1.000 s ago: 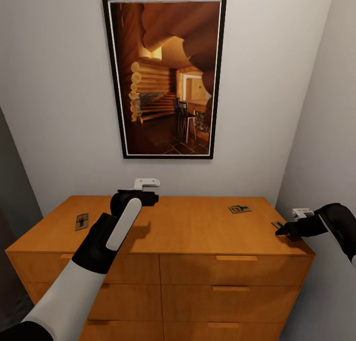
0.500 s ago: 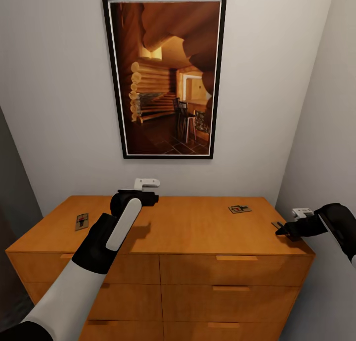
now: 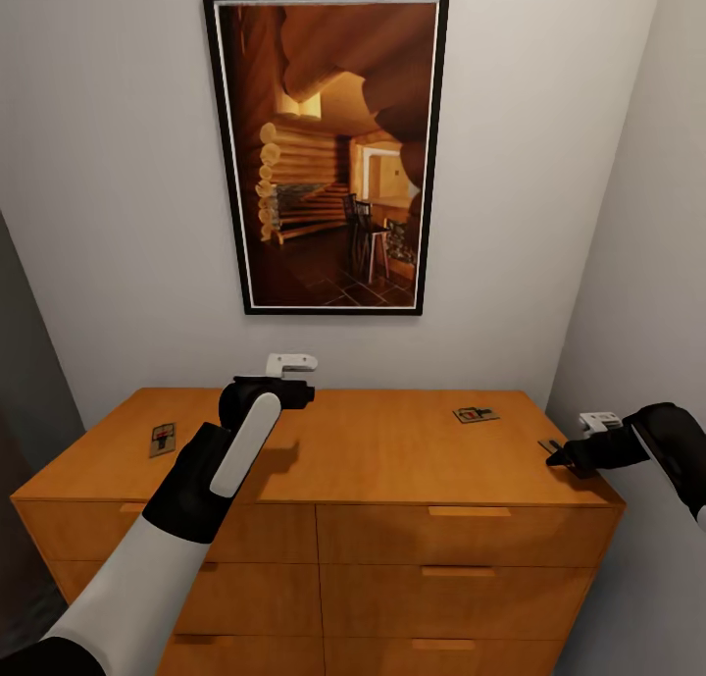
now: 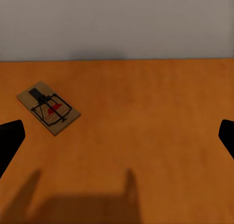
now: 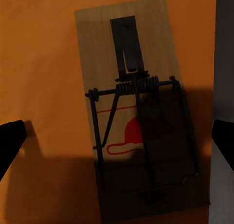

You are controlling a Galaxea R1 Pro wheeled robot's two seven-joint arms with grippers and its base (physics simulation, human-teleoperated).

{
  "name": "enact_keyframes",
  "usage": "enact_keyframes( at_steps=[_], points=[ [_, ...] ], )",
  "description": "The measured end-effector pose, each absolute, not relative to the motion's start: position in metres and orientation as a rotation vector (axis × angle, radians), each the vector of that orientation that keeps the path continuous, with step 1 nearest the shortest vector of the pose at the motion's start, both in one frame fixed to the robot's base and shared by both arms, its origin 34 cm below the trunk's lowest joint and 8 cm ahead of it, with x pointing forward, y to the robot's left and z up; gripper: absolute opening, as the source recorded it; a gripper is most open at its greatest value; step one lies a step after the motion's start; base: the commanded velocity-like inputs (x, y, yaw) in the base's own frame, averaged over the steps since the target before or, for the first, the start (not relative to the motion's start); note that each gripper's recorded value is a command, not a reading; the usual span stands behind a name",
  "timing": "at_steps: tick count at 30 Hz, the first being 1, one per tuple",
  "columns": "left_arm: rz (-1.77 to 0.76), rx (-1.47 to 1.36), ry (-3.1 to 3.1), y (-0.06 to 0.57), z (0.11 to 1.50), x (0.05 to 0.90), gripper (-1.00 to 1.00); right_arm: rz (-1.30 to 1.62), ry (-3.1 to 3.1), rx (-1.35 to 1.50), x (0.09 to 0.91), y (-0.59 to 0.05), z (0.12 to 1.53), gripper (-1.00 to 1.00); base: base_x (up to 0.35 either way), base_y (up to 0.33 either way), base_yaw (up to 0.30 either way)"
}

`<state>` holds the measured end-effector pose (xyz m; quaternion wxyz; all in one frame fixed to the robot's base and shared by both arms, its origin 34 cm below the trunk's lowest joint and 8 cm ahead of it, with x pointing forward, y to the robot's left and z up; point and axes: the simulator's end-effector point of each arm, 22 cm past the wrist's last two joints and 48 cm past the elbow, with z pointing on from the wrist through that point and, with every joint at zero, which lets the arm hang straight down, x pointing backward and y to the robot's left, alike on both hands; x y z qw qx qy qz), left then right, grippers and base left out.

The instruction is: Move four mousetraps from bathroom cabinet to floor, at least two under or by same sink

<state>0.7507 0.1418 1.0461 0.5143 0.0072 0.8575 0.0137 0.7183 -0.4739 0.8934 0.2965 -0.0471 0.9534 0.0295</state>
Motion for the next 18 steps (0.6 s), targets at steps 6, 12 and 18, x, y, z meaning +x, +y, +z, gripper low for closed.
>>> enact_keyframes(
  at_steps=[6, 12, 18],
  points=[
    [0.033, 0.018, 2.061, 0.1415, 1.0462, 0.7507, 1.0, 0.078, 2.535, -0.125, 0.7184, -0.4739, 0.8934, -1.0, 0.0, 0.0, 0.0],
    [0.033, 0.018, 2.062, 0.1415, 1.0456, 0.7508, 1.0, 0.079, 2.536, -0.126, 0.7183, -0.4736, 0.8934, -1.0, 0.0, 0.0, 0.0],
    [0.033, 0.018, 2.063, 0.1416, 1.0454, 0.751, 1.0, 0.063, 2.537, -0.136, 0.7184, -0.4748, 0.8941, -1.0, 0.0, 0.0, 0.0]
  ],
)
